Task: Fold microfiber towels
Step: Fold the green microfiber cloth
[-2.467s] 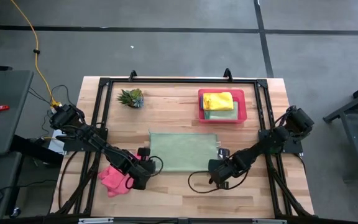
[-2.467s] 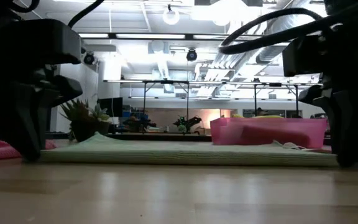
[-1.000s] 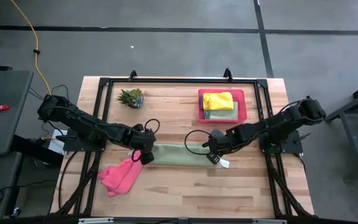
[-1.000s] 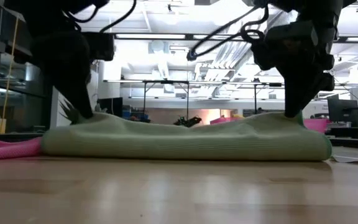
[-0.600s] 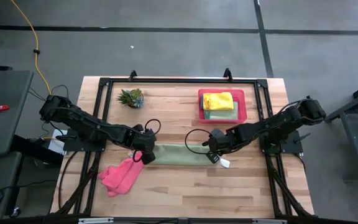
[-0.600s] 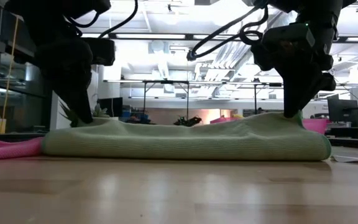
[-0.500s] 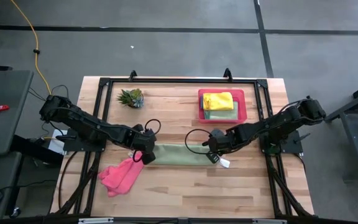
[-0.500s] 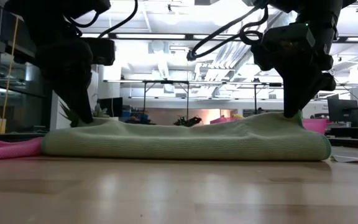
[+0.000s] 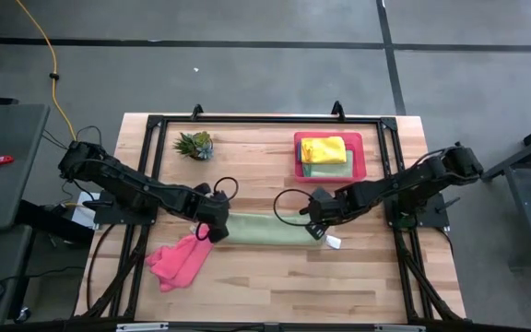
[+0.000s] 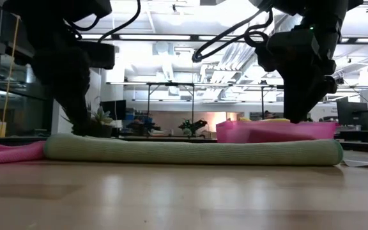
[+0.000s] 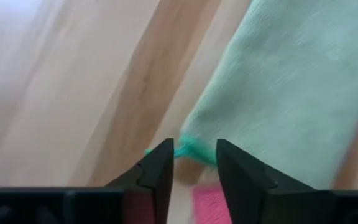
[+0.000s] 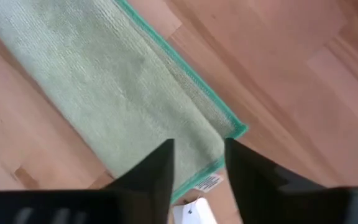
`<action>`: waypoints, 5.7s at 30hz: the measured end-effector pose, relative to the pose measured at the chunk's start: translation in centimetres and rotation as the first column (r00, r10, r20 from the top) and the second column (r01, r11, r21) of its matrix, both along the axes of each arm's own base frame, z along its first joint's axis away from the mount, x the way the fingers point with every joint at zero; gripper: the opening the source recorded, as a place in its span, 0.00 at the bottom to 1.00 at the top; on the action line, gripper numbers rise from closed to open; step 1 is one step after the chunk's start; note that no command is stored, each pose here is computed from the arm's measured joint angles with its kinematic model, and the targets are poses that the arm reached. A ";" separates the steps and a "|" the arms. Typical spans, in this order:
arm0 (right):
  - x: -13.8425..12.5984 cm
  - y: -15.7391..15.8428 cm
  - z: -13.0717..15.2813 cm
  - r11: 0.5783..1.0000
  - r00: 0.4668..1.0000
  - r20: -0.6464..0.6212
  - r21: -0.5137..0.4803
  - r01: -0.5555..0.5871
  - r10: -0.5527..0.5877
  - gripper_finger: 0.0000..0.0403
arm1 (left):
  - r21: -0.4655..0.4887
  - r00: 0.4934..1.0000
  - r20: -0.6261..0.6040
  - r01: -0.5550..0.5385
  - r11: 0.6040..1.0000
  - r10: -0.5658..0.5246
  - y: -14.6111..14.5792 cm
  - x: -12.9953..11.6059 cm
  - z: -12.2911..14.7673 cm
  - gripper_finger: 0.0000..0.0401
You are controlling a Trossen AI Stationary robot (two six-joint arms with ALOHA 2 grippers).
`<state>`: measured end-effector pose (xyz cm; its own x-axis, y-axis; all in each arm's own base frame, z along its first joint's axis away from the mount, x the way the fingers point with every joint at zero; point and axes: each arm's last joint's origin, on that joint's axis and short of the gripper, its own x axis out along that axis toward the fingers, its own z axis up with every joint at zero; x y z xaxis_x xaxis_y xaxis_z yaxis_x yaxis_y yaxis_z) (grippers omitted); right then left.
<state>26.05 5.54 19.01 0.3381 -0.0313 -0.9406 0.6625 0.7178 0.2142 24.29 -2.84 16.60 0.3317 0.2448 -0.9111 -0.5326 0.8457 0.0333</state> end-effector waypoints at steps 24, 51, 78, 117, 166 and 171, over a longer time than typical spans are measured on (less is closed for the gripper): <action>-1.5 6.3 1.5 0.891 0.895 0.133 -0.229 -0.391 0.427 0.56 | 0.096 0.875 0.179 0.440 0.893 -0.450 -5.6 -0.8 3.0 0.49; 0.1 7.2 -2.7 0.732 0.760 -0.036 -0.242 -0.637 0.649 0.56 | 0.213 0.851 -0.038 0.520 0.827 -0.524 -7.4 0.4 -2.0 0.49; 0.3 7.5 -5.6 0.752 0.779 -0.144 -0.205 -0.627 0.611 0.14 | 0.202 0.843 -0.116 0.537 0.819 -0.525 -7.7 0.8 -4.4 0.47; -3.1 7.5 -6.0 0.789 0.763 -0.418 -0.156 -0.594 0.493 0.00 | 0.155 0.865 0.091 0.478 0.865 -0.494 -4.7 4.6 -5.1 0.06; -3.0 7.5 -5.9 0.794 0.766 -0.405 -0.140 -0.592 0.500 0.00 | -0.095 0.889 0.048 0.458 0.884 -0.456 1.2 4.0 -4.8 0.01; -3.1 7.5 -5.6 0.794 0.770 -0.396 -0.145 -0.591 0.500 0.04 | -0.083 0.885 0.079 0.464 0.882 -0.458 1.1 4.3 -4.8 0.00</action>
<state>23.00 13.01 13.36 0.0512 -0.1810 -0.9821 0.1380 0.9753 -0.1725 28.60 -1.71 11.81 0.4358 -0.0364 -0.8993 -0.0802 0.9936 -0.0791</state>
